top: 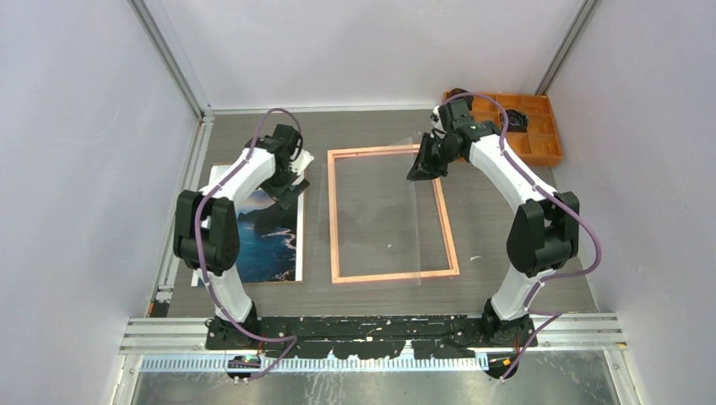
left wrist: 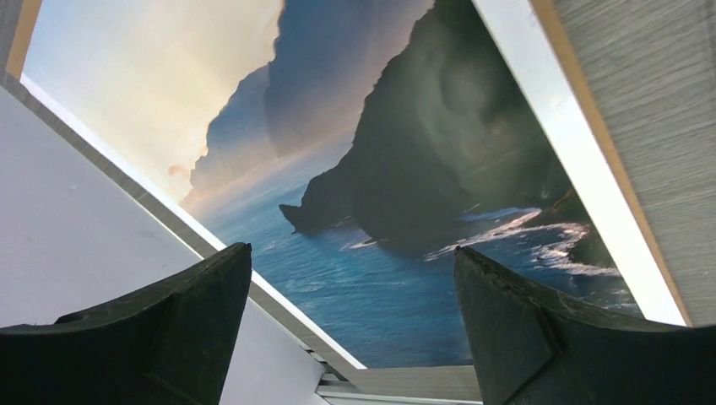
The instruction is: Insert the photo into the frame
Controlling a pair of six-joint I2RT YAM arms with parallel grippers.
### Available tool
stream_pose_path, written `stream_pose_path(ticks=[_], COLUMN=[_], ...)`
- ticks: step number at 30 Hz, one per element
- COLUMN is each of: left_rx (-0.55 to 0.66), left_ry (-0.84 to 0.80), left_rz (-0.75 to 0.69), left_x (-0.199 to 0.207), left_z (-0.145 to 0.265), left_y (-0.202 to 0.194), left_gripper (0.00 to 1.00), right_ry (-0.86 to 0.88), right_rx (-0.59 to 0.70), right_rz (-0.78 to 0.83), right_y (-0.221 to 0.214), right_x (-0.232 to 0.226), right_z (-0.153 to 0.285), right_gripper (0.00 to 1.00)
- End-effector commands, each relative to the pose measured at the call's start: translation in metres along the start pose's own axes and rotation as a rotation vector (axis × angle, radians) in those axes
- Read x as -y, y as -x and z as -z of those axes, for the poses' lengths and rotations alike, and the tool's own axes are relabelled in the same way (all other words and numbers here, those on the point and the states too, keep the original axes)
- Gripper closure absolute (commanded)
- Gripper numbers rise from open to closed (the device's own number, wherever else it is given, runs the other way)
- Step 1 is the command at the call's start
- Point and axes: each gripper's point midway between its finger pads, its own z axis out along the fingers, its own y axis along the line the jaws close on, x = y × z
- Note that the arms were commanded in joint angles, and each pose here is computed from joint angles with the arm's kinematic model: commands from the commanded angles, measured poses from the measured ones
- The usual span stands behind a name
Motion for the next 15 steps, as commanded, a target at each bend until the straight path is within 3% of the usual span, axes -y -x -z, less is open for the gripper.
stream_pose_path(ticks=[1, 4, 9, 15], left_rx=[0.01, -0.002, -0.001, -0.019], left_ry=[0.064, 0.058, 0.062, 0.072], left_rz=[-0.032, -0.055, -0.112, -0.132], left_x=[0.006, 0.018, 0.038, 0.044], left_z=[-0.008, -0.016, -0.022, -0.029], left_y=[0.013, 0.015, 0.02, 0.018], left_gripper=[0.09, 0.1, 0.1, 0.1], right_ry=[-0.067, -0.06, -0.08, -0.16], right_rx=[0.042, 0.054, 0.04, 0.042], right_rz=[-0.017, -0.082, -0.148, -0.22], right_y=[0.012, 0.014, 0.004, -0.024], right_x=[0.027, 0.039, 0.056, 0.08], right_z=[-0.012, -0.024, -0.04, -0.038], right_gripper=[0.81, 0.7, 0.42, 0.16])
